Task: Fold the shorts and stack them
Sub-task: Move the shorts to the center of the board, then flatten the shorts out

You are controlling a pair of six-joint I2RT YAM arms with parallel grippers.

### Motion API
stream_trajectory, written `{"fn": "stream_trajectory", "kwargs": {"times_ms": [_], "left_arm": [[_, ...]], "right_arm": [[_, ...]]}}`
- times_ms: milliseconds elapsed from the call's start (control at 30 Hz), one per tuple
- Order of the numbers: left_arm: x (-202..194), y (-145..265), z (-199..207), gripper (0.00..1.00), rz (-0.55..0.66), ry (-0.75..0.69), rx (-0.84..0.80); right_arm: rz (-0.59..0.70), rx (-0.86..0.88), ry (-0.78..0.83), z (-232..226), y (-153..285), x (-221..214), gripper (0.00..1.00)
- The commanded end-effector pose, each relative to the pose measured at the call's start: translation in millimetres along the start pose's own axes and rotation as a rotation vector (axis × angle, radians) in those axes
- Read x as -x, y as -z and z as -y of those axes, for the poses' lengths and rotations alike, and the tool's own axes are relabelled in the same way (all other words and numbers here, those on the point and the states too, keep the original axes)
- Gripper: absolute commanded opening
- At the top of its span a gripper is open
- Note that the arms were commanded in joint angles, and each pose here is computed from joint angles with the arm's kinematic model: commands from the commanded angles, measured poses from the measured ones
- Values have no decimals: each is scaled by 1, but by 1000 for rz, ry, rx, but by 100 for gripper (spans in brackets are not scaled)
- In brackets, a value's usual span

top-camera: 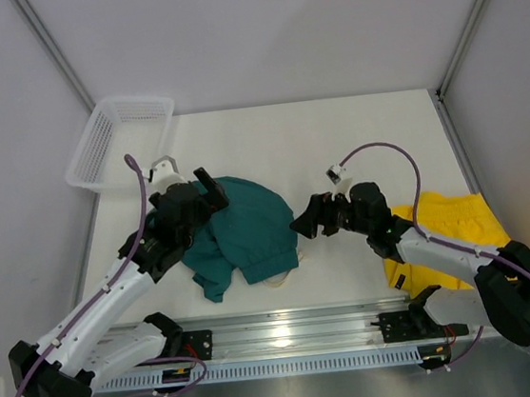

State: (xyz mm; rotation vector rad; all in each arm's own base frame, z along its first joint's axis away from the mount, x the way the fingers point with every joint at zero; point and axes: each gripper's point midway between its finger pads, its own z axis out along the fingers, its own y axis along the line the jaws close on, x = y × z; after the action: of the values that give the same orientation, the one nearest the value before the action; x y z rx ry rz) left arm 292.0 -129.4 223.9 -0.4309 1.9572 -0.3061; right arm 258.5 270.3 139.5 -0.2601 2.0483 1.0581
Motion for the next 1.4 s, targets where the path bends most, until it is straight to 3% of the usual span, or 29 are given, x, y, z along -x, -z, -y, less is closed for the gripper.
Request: {"fn": "stream_trajectory", "kwargs": {"times_ms": [0, 233, 600, 900, 967, 1000, 1033, 1067, 1233, 1267, 1300, 1367], "left_arm": [[14, 11, 13, 99, 28, 11, -84], [12, 23, 16, 99, -8, -32, -132], [20, 43, -2, 99, 13, -65, -119], [19, 45, -7, 99, 17, -75, -112], [15, 43, -6, 99, 7, -75, -116], [13, 43, -5, 99, 1, -76, -122], [12, 44, -2, 99, -9, -79, -140], [10, 43, 0, 99, -16, -92, -148], [1, 49, 26, 99, -66, -172, -299], [1, 54, 38, 99, -66, -187, -362], [-4, 56, 41, 99, -68, -201, -388], [-5, 66, 58, 99, -46, -239, -460]], "right_arm": [[-69, 91, -46, -9, 14, -29, 84], [-121, 165, -86, -12, 16, -54, 70], [-221, 152, -125, -8, -21, -91, 65], [-229, 179, -143, -14, -34, -90, 51], [-235, 178, -125, -21, -36, -77, 32], [-239, 174, -114, -25, -38, -70, 6], [-242, 154, -105, -27, -39, -63, 0], [-279, 119, -101, -27, -33, -61, 0], [-152, 81, -56, -70, -16, 23, 0], [-177, 33, -66, -71, -6, 26, 0], [-113, 34, -35, -87, -3, 59, 0], [-131, -12, -36, -91, 6, 71, 0]]}}
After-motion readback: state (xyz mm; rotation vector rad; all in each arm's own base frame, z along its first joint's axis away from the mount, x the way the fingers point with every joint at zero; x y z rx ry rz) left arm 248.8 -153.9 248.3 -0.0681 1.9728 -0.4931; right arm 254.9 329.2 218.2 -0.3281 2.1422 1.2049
